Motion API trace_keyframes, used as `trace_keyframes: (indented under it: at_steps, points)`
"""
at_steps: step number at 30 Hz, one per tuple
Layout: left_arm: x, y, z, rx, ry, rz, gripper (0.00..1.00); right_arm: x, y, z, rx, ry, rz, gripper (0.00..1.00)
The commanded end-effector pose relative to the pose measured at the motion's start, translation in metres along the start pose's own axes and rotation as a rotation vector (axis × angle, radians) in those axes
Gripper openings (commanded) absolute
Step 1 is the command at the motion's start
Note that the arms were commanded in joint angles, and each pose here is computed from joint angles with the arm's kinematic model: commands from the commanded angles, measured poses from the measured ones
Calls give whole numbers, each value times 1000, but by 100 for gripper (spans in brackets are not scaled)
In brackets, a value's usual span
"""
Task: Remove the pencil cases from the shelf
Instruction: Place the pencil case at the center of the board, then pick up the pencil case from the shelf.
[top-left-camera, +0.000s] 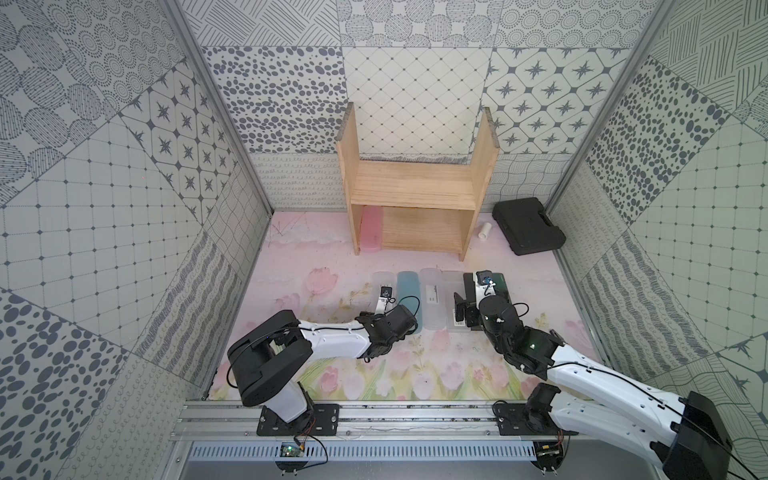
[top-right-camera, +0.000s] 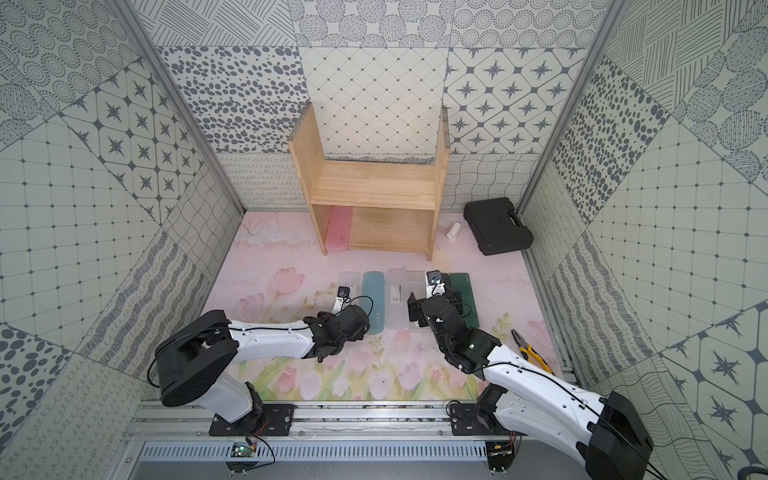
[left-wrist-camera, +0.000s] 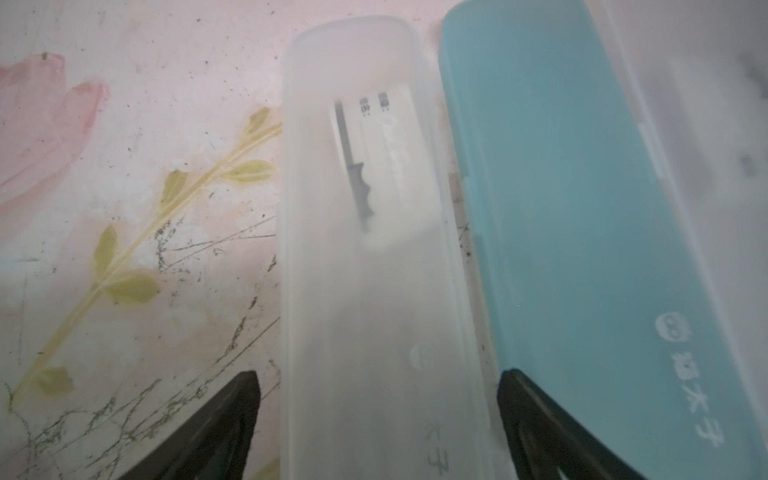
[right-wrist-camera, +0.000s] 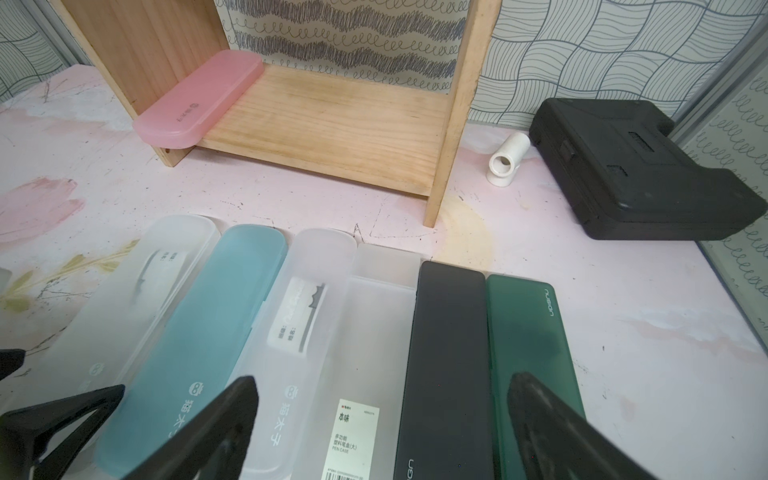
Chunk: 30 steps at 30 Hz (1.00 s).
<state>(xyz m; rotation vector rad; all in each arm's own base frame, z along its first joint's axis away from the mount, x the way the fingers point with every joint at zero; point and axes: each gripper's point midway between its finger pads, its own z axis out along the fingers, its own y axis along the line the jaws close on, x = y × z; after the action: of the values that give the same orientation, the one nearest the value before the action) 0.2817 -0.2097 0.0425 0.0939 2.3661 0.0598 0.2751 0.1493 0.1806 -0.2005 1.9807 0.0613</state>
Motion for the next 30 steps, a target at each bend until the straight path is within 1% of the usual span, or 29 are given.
trace_keyframes:
  at_steps: [1,4,7,10,14,18,21,26,30]
  points:
    - [-19,13,-16,-48,-42,-4,97,-6,-2,-1,3,-31,25,98]
    - [-37,16,-31,-40,-78,-1,99,-6,-1,-2,-3,-32,26,98]
    - [-59,18,-44,-9,-106,-21,100,-7,-1,-3,-9,-35,22,98]
    - [-82,19,-53,53,-115,-62,99,-7,2,-3,-28,-42,15,98]
    - [-111,23,-56,93,-139,-76,100,-8,3,-5,-44,-61,26,98]
    - [-136,32,-42,168,-131,-134,100,-9,4,-6,-58,-70,34,98]
    - [-154,35,-29,227,-145,-166,99,-8,6,-6,-65,-67,30,98]
    - [-171,42,7,232,-113,-190,100,-8,6,-6,-64,-67,28,98]
    - [-184,50,37,208,-101,-206,100,-8,6,-6,-68,-67,28,98]
